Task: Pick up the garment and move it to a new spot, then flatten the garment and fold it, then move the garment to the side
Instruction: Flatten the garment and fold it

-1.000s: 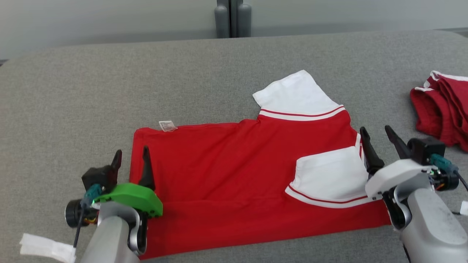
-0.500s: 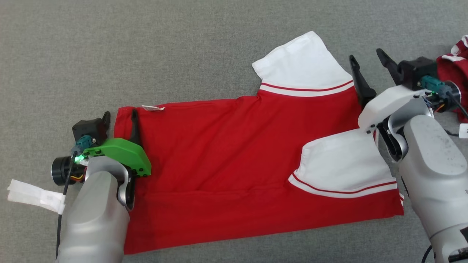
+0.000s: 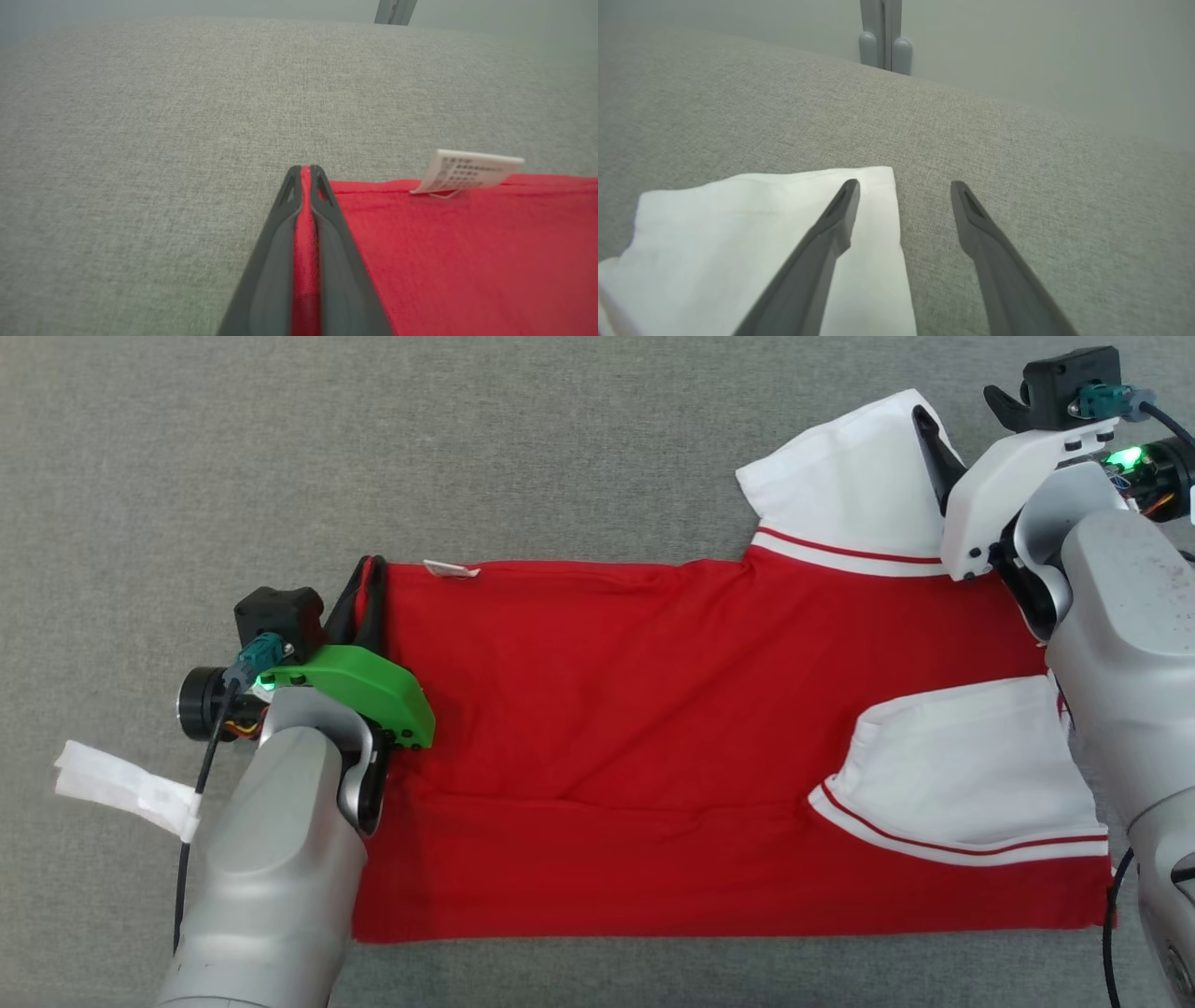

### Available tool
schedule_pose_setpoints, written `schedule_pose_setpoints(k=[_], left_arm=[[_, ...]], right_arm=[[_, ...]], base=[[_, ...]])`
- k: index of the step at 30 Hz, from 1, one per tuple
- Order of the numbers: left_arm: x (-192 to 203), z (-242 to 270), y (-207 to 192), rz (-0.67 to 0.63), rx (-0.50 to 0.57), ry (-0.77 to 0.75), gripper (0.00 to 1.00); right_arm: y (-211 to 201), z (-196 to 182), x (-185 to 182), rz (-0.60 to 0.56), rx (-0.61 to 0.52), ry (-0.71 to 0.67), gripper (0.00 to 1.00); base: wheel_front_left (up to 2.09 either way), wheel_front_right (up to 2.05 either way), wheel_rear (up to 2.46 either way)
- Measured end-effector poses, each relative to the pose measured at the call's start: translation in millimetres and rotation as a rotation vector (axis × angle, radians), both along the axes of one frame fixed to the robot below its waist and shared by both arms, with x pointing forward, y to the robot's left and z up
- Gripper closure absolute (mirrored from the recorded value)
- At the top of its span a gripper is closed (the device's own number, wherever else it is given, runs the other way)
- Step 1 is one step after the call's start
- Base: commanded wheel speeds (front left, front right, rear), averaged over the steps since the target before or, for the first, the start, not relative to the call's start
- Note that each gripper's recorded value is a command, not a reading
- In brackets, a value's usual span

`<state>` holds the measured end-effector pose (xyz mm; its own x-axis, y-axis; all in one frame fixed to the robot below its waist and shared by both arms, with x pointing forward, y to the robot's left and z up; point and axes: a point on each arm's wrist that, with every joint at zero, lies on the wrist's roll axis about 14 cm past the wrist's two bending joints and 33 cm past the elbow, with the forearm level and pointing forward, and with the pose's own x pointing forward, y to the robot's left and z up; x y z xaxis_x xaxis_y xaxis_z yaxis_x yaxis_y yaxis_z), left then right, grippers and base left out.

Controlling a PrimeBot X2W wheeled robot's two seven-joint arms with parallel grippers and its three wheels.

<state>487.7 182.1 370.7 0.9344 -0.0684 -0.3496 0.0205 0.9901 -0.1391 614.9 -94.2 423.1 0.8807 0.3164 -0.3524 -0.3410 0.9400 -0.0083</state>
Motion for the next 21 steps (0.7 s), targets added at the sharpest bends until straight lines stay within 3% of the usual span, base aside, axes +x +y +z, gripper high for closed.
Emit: schedule_pose_setpoints(k=[6, 7, 8, 9, 15, 21], left_arm=[[-4.8, 1.9, 0.6, -0.001, -0.024, -0.006, 1.0], [-6.2, 0.9, 1.4, 0.003, -0.024, -0.002, 1.0], [-7.3, 0.0, 2.0, 0.007, -0.025, 0.001, 1.0], [-8.3, -1.0, 2.9, 0.013, -0.026, 0.005, 1.0], [-3.9, 4.2, 2.4, 0.025, -0.02, -0.016, 1.0], [18.6, 34.9, 2.9, 0.034, -0.003, -0.12, 1.0]], right_arm=[[27.6, -27.8, 2.8, 0.047, -0.005, 0.097, 0.0], [31.7, -32.9, 1.9, 0.053, -0.002, 0.113, 0.26], [32.7, -34.5, 3.7, 0.052, 0.0, 0.118, 0.68], [33.2, -35.6, 5.8, 0.053, -0.001, 0.12, 1.0], [19.3, -22.7, 19.9, 0.029, 0.01, 0.002, 1.0], [5.5, 39.3, 48.6, -0.024, 0.079, -0.23, 1.0]], base=[[0.0, 0.0, 0.0], [0.0, 0.0, 0.0], [0.0, 0.0, 0.0], [0.0, 0.0, 0.0], [0.0, 0.0, 0.0], [0.0, 0.0, 0.0]])
